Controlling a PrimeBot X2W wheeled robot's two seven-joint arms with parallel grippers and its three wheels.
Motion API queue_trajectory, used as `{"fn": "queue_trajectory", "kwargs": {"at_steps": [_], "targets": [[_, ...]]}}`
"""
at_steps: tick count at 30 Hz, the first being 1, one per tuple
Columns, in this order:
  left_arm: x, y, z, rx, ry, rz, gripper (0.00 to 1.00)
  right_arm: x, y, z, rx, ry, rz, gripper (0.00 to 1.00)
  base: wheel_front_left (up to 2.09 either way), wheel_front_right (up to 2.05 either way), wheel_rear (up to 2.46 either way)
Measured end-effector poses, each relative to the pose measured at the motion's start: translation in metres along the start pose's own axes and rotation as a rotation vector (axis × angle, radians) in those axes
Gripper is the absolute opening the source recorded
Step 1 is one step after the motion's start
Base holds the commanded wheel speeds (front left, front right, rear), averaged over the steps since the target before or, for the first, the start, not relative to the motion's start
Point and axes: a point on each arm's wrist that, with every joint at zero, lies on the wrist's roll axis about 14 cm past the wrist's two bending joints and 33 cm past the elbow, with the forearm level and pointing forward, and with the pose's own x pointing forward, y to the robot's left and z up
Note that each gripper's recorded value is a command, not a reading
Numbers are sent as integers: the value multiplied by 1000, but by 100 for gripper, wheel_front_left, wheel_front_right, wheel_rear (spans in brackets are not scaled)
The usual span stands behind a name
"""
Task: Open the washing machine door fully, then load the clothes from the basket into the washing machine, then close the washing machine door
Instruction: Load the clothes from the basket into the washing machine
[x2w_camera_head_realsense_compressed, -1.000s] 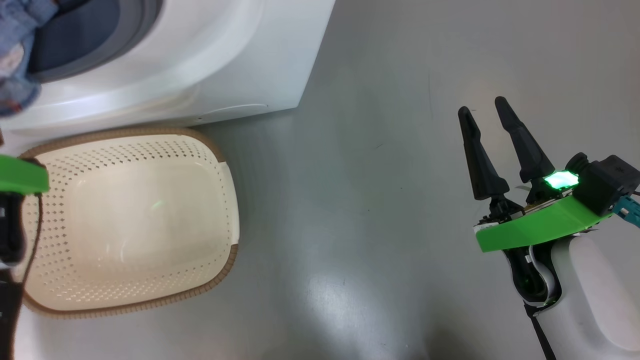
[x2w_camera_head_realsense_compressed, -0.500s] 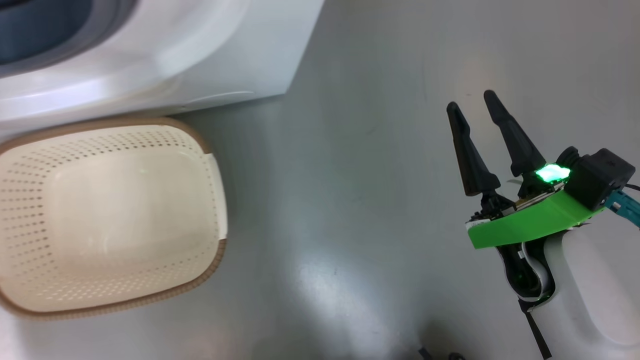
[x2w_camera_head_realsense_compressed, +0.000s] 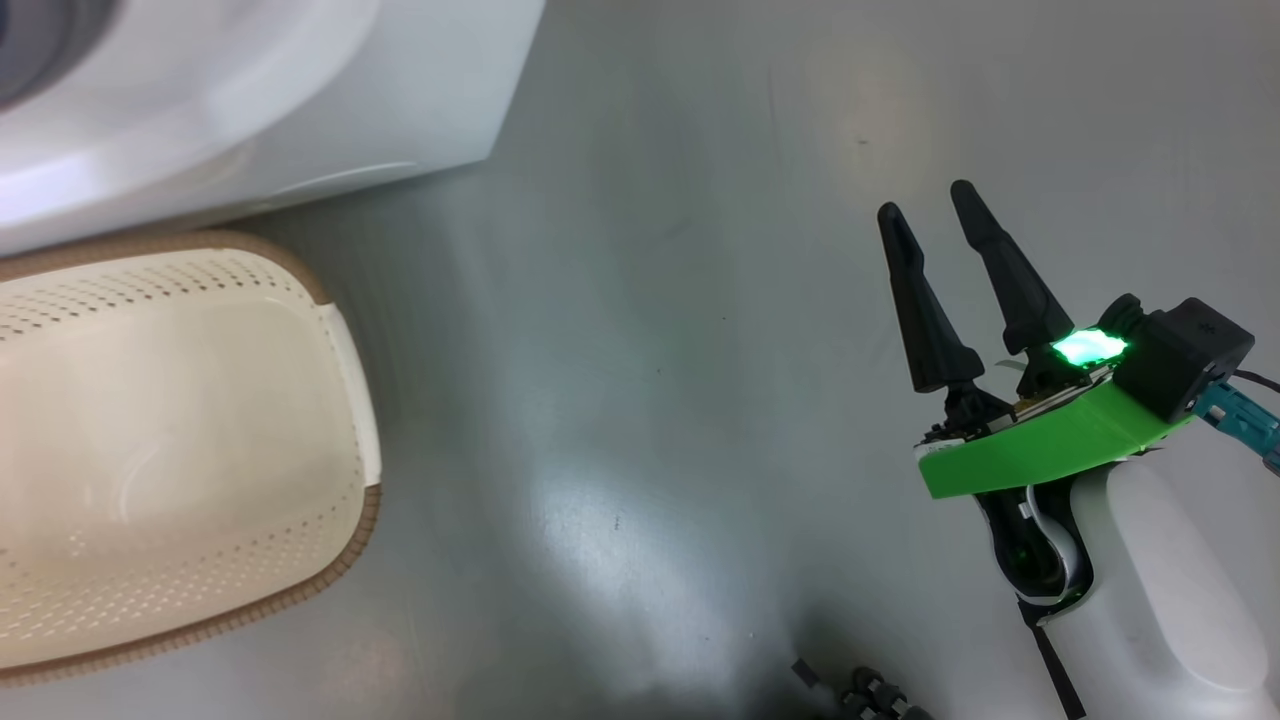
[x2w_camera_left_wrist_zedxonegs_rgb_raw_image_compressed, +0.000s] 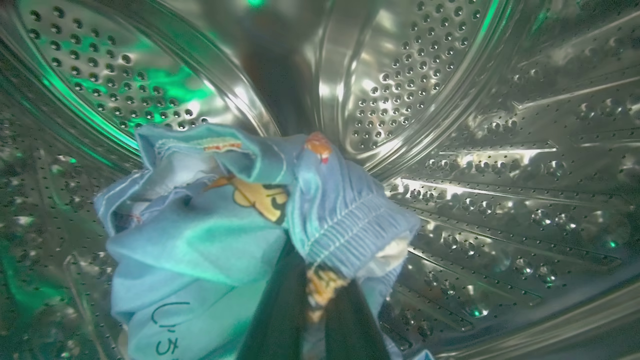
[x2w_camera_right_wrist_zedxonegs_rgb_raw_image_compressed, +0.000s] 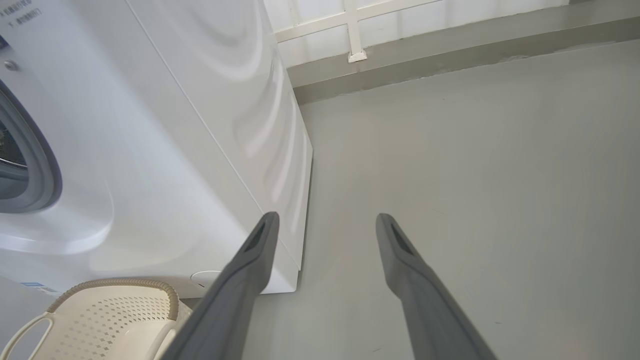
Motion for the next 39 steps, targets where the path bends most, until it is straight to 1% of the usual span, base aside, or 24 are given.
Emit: {"fn": "queue_trajectory", "kwargs": {"at_steps": [1,6,11,17,20,27,38,39], "targets": [[3,1,-4,-5,13,7,100,0,-1,-1,-1,3,-4,100,0,0,0],[8,2,-16,-8,61,16,100,1,-3,2,-4,-5,-8,100,0,0,0],[3,4,-16,-1,78,25,100,4,2,8,0,-23,6,100,0,0,0],[-5,5,0,13,38,21,100,5,10,16,9,-43,25,100,0,0,0],[-11,7,9,-2,11,26,100,4,13,21,11,-55,33,100,0,0,0],[-40,13,-3,-30,12,41,100,3,21,36,14,-90,52,100,0,0,0],[-88,11,0,-82,-38,38,100,-9,30,56,16,-129,76,100,0,0,0],[-94,11,2,-104,-48,43,100,-11,31,58,16,-134,77,100,0,0,0]]}}
